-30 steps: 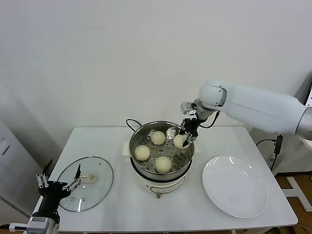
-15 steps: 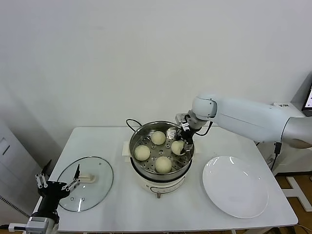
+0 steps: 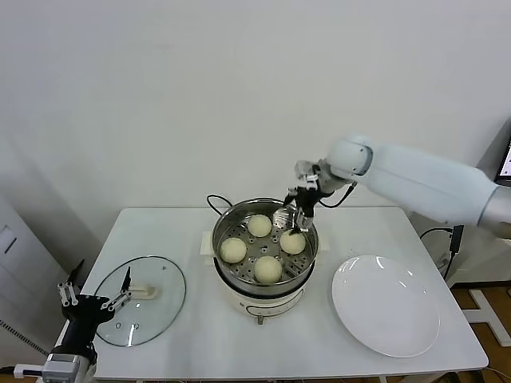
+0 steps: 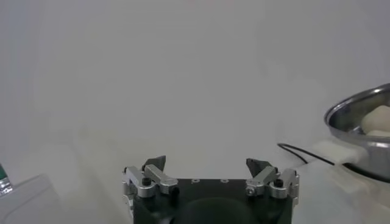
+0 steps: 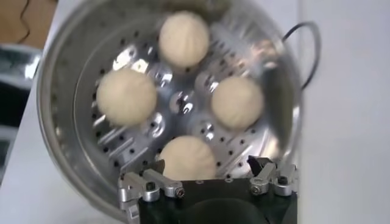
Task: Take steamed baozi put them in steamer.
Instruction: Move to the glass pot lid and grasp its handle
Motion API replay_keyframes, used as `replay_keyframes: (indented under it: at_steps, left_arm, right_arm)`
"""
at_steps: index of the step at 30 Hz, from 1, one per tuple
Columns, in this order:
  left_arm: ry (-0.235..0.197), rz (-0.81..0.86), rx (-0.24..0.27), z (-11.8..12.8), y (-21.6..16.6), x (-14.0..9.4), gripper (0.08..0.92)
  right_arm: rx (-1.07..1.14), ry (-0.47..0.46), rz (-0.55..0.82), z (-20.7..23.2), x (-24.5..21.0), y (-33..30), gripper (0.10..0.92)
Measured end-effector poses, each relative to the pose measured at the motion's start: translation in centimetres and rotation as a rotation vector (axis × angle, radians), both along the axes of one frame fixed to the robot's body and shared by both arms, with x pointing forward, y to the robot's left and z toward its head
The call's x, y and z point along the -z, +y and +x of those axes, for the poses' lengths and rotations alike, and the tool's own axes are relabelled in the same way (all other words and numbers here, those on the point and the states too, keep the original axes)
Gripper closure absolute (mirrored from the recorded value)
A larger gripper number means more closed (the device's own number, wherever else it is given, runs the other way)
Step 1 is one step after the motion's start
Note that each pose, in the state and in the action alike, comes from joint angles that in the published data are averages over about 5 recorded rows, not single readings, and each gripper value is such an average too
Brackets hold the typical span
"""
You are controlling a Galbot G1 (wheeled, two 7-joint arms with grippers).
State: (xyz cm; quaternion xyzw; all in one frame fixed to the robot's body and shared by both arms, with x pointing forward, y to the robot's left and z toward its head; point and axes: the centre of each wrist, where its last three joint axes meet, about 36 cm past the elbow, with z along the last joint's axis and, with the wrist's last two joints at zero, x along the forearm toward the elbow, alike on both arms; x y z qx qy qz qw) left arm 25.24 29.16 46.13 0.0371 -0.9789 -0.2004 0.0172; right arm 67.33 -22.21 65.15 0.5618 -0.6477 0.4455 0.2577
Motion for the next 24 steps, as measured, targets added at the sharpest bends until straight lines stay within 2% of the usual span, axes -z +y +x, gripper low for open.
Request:
replay_keyframes:
  at_steps: [3,6,10,14,18,24]
  left_arm:
    - [-0.001,-0.004,0.002,0.0,-0.2,0.0,0.177]
    - [-0.002,-0.004,0.005,0.1,-0.3,0.0,0.177]
    - [-0.005,0.002,0.009,0.4,-0.5,-0.1,0.177]
    - [-0.007,0.006,0.015,0.7,-0.7,-0.2,0.177]
    - [-0.006,0.008,0.02,0.8,-0.9,-0.2,0.177]
    - [-0.001,0.016,0.022,0.9,-0.8,-0.1,0.177]
  right_arm:
    - [0.073,-0.066,0.17,-0.4,0.5,-1.9,0.2]
    - [0.192,-0.171,0.355,-0.8,2.1,-4.2,0.2]
    - [0.396,-0.323,0.604,-1.9,5.4,-6.8,0.2]
    - [0.629,-0.428,0.815,-3.7,9.5,-9.2,0.2]
    - [0.839,-0.462,0.954,-6.7,14.1,-11.5,0.2]
    - [1.043,-0.454,1.068,-13.5,20.5,-13.4,0.2]
